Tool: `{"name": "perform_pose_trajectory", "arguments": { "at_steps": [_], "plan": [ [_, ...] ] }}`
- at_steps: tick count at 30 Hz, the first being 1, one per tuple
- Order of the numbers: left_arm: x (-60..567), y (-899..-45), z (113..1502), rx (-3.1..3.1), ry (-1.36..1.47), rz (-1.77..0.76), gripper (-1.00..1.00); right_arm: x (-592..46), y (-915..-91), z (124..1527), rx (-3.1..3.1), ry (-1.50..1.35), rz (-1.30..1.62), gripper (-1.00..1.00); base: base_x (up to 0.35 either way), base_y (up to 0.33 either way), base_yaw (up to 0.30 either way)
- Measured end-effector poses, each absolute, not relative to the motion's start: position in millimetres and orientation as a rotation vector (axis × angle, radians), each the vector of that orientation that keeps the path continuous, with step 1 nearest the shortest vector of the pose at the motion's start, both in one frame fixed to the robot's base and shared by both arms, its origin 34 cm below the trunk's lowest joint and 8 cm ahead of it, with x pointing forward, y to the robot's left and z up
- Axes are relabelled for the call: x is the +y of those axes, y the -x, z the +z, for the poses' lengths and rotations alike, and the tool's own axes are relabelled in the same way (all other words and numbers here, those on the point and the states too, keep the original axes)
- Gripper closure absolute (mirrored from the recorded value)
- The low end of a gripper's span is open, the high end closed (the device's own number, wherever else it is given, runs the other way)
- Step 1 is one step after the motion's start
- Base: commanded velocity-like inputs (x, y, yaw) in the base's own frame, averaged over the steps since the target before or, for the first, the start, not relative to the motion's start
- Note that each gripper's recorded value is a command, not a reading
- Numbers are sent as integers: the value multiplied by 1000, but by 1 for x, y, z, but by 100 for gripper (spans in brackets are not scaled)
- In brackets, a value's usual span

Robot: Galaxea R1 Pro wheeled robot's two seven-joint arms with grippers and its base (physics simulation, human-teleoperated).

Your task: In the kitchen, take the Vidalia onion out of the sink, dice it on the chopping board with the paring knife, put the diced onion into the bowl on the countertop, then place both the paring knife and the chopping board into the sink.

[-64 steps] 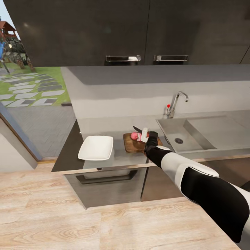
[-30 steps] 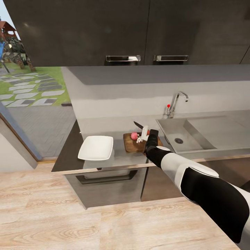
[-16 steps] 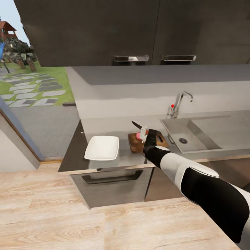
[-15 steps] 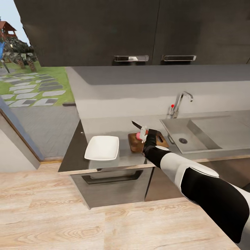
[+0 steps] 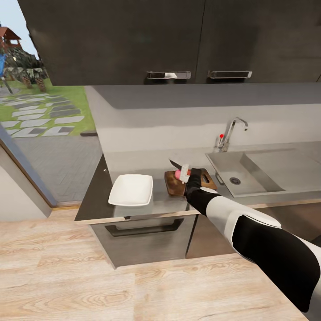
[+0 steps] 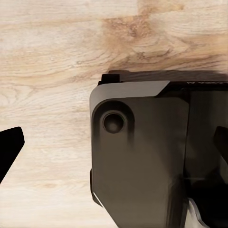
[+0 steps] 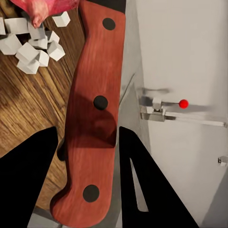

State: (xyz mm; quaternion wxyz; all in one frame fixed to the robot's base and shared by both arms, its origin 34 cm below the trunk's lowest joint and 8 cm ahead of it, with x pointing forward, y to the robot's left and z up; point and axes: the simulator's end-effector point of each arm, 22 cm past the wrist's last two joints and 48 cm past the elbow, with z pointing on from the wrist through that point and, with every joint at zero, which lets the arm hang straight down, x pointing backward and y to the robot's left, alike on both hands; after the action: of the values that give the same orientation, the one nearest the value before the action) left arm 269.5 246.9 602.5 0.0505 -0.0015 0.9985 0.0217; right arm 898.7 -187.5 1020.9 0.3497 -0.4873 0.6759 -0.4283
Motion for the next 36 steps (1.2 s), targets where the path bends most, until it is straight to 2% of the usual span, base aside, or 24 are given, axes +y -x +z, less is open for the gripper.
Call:
{"name": "perform_pose_trajectory", "arguments": {
  "at_steps": [36],
  "plan": [
    [246,-269,602,3041,4,65,-100,-189,-898,1020,1755,1263,-1111,100,0,0,0]
  ]
}}
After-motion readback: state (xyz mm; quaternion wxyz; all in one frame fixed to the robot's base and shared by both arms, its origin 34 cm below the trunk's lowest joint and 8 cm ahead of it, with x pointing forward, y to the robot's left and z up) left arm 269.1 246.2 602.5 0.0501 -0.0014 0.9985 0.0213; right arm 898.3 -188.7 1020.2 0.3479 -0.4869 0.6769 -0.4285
